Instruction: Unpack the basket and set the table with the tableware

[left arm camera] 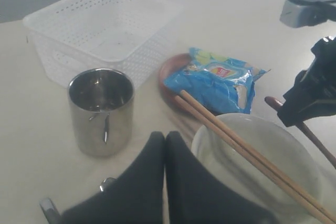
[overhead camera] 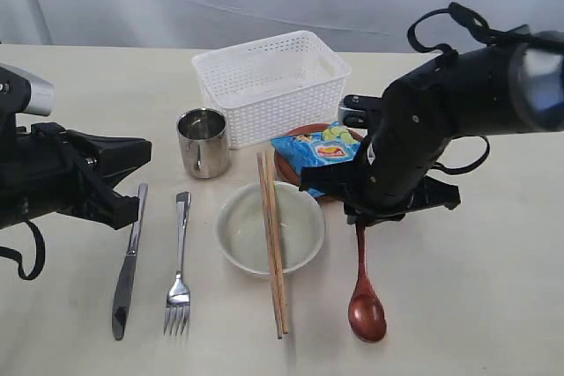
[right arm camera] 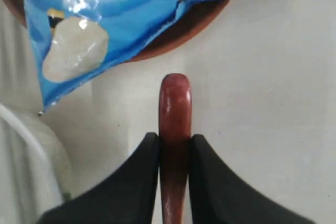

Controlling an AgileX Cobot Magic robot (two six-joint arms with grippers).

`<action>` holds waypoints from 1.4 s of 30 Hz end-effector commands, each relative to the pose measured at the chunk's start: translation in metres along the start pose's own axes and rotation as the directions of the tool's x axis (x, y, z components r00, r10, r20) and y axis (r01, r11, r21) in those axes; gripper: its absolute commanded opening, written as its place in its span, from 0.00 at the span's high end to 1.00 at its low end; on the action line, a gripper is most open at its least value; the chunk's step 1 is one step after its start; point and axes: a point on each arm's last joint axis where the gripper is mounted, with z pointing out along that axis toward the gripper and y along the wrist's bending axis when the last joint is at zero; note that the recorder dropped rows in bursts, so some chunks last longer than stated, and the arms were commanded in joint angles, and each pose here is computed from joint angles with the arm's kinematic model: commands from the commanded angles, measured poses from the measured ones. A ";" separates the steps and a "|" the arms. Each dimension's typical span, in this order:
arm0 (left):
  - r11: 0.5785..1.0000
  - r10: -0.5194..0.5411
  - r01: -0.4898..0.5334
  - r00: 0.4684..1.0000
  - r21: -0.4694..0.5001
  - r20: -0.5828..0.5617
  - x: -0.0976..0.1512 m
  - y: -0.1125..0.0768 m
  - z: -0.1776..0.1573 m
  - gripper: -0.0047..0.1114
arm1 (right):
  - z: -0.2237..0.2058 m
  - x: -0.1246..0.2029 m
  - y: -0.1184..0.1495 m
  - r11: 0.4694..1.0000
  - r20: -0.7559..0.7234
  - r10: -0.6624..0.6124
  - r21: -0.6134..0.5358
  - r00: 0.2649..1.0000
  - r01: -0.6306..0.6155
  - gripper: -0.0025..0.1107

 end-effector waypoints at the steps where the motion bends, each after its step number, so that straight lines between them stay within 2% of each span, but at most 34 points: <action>1: 1.000 -0.001 0.001 1.000 -0.005 0.006 0.000 0.000 -0.001 0.96 | 0.011 0.000 -0.003 0.998 -0.036 -0.056 0.036 0.998 0.057 0.98; 9: 1.000 -0.001 0.001 1.000 -0.005 0.006 0.000 0.000 -0.001 0.96 | 0.020 0.001 -0.002 0.996 -0.047 -0.077 0.040 0.996 0.079 0.97; 12: 1.000 -0.001 0.001 1.000 -0.005 0.006 0.000 0.000 -0.001 0.96 | 0.020 0.001 -0.002 0.996 -0.050 -0.076 0.041 0.996 0.078 0.86; 14: 1.000 -0.001 0.001 1.000 -0.005 0.006 0.000 0.000 -0.001 0.96 | 0.020 0.001 -0.002 0.996 -0.048 -0.076 0.039 0.996 0.078 0.75; 15: 1.000 -0.001 0.001 1.000 -0.005 0.006 0.000 0.000 -0.001 0.96 | 0.020 0.000 -0.002 0.997 -0.043 -0.074 0.036 0.996 0.076 0.66; 17: 1.000 -0.001 0.001 1.000 -0.005 0.006 0.000 0.000 -0.001 0.96 | 0.019 -0.002 -0.002 0.998 -0.029 -0.064 0.026 0.998 0.065 0.63; 20: 1.000 -0.001 0.001 1.000 -0.005 0.006 0.000 0.000 -0.001 0.96 | 0.006 -0.002 -0.004 0.998 -0.022 -0.062 0.029 0.998 0.063 0.63; 22: 1.000 -0.001 0.001 1.000 -0.005 0.006 0.000 0.000 -0.001 0.96 | -0.023 -0.005 -0.009 0.996 0.019 -0.081 0.041 0.997 0.080 0.63; 23: 1.000 -0.001 0.001 1.000 -0.005 0.006 0.000 0.000 -0.001 0.96 | -0.051 -0.006 -0.013 0.994 0.074 -0.101 0.045 0.992 0.098 0.64; 24: 1.000 -0.001 0.001 1.000 -0.005 0.006 0.000 0.000 -0.001 0.96 | -0.070 -0.005 -0.017 0.993 0.111 -0.113 0.044 0.987 0.109 0.68; 27: 1.000 -0.001 0.001 1.000 -0.005 0.006 0.000 0.000 -0.001 0.96 | -0.134 0.022 -0.025 0.975 0.295 -0.205 -0.019 0.933 0.220 0.93; 28: 1.000 -0.001 0.001 1.000 -0.005 0.006 0.000 0.000 -0.001 0.96 | -0.144 0.034 -0.029 0.967 0.348 -0.221 -0.040 0.911 0.250 0.98; 30: 1.000 -0.001 0.001 1.000 -0.005 0.006 0.000 0.000 -0.001 0.96 | -0.164 0.056 -0.039 0.934 0.528 -0.243 -0.097 0.813 0.343 0.98; 32: 1.000 -0.001 0.001 1.000 -0.005 0.006 0.000 0.000 -0.001 0.96 | -0.180 0.078 -0.055 0.919 0.622 -0.205 -0.144 0.756 0.368 0.98; 42: 1.000 -0.001 0.001 1.000 -0.005 0.006 0.000 0.000 -0.001 0.96 | -0.228 0.115 -0.091 0.900 0.776 -0.079 -0.214 0.625 0.379 0.98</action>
